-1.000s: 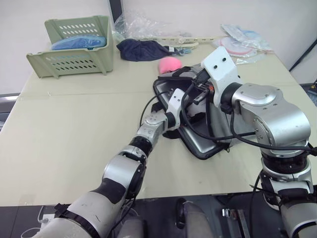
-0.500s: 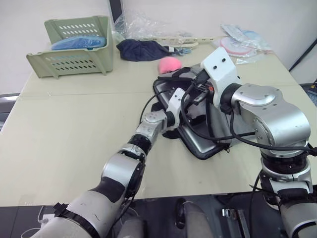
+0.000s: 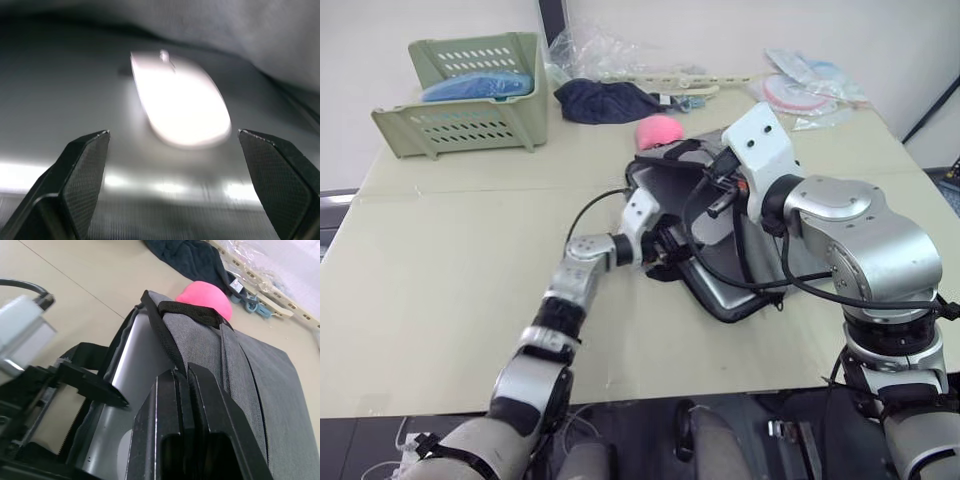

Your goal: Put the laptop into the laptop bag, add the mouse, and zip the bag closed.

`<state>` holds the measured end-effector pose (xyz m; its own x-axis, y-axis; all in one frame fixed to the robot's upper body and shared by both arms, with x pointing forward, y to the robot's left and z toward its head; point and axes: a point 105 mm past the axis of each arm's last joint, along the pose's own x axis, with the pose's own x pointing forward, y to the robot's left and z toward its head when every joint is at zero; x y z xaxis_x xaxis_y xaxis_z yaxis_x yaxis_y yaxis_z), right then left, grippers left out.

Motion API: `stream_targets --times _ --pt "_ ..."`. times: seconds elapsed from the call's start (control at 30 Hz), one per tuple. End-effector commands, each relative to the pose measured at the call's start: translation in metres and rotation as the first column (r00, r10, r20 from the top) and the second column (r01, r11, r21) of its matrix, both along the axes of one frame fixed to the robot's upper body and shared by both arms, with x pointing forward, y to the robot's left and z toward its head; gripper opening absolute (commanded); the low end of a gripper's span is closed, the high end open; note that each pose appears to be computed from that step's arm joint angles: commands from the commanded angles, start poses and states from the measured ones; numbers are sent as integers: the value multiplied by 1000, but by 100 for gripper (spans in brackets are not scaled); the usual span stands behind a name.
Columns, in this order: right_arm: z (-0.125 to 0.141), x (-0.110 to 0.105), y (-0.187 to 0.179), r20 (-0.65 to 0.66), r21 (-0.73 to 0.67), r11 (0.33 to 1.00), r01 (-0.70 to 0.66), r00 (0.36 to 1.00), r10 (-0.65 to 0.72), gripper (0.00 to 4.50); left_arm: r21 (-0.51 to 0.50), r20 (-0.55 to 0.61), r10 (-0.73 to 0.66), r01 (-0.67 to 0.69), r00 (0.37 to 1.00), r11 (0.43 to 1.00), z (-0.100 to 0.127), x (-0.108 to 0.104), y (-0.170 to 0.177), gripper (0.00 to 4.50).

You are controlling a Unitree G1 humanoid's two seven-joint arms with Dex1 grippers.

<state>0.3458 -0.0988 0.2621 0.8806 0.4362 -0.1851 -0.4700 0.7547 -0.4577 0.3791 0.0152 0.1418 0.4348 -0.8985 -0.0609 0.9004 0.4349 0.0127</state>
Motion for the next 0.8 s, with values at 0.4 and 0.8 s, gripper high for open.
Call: stream_targets --times 0.4,0.8 --pt "4 -14 17 73 -15 986 -169 983 169 0 -27 -6 11 -12 1000 1000 60 -73 74 442" --pt "-18 -40 23 17 -59 923 -380 924 382 0 19 99 49 -51 994 999 135 -106 129 442"
